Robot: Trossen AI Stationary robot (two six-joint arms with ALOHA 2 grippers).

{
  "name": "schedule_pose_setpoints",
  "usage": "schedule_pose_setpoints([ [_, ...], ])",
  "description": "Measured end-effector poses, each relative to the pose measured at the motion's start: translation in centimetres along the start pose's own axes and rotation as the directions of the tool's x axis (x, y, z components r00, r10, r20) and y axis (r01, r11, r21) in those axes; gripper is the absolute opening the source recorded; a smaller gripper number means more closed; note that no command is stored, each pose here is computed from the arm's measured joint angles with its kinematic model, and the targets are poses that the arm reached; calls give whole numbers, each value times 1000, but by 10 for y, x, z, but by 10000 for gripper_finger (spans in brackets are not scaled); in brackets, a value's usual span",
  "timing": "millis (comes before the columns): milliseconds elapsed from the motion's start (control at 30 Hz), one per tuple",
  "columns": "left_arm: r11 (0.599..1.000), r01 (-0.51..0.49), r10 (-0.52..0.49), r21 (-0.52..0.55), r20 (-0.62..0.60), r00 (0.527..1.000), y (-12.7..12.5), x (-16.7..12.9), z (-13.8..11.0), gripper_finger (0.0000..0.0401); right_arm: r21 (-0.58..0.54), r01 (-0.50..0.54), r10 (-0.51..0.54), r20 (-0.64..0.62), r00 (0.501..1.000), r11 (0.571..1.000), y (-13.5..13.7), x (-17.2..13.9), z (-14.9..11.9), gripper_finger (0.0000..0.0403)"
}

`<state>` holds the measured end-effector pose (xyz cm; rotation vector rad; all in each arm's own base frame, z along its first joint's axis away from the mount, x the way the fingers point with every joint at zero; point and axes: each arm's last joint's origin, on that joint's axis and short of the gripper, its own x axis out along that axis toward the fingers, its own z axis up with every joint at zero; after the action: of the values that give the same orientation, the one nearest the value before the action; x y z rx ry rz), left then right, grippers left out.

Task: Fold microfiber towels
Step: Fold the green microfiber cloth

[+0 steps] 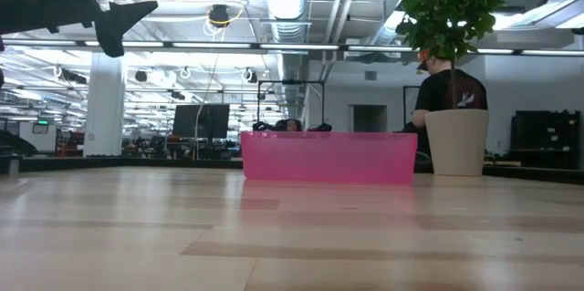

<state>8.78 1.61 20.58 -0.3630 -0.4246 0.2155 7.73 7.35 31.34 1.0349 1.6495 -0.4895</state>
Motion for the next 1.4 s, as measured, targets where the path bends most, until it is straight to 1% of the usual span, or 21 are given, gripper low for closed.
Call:
schedule_pose_setpoints([
  [33,1000,-1,1,-5,-4,1000,0,0,0,225,27,-2,2,-3,1000,1000,-3,-1,-3,171],
  [100,1000,-2,2,-12,-5,1000,0,0,-1,225,47,3,-3,2,1000,999,-9,-1,-9,189],
  [200,1000,-7,7,-22,-17,1000,1,0,-2,225,93,72,-72,6,997,993,-19,0,-16,212],
  [300,999,-12,11,-44,-25,1000,1,0,-2,225,134,63,-70,50,996,989,-25,2,-20,222],
  [367,998,-14,12,-58,-28,1000,1,0,-3,225,157,42,-56,88,995,987,-27,2,-23,224],
  [467,998,-15,13,-64,-29,999,1,0,-3,225,185,51,-73,116,991,981,-27,6,-27,223],
  [567,998,-15,13,-66,-30,999,1,0,-3,225,187,91,-117,133,984,978,-26,18,-28,222],
  [700,998,-15,13,-66,-29,999,1,0,-3,225,200,116,-148,155,977,973,-23,32,-26,222],
  [933,995,-15,12,-97,-31,999,1,0,-3,225,218,166,-206,178,962,962,-28,41,-21,221],
  [1100,995,-21,16,-97,-44,999,2,0,-4,225,228,182,-226,186,956,956,-30,45,-19,221],
  [1300,994,-22,16,-112,-46,999,2,0,-4,225,237,197,-233,133,963,951,-29,61,-18,221],
  [1400,994,-24,19,-111,-50,999,2,0,-5,225,229,192,-226,132,965,954,-29,65,-18,221],
])
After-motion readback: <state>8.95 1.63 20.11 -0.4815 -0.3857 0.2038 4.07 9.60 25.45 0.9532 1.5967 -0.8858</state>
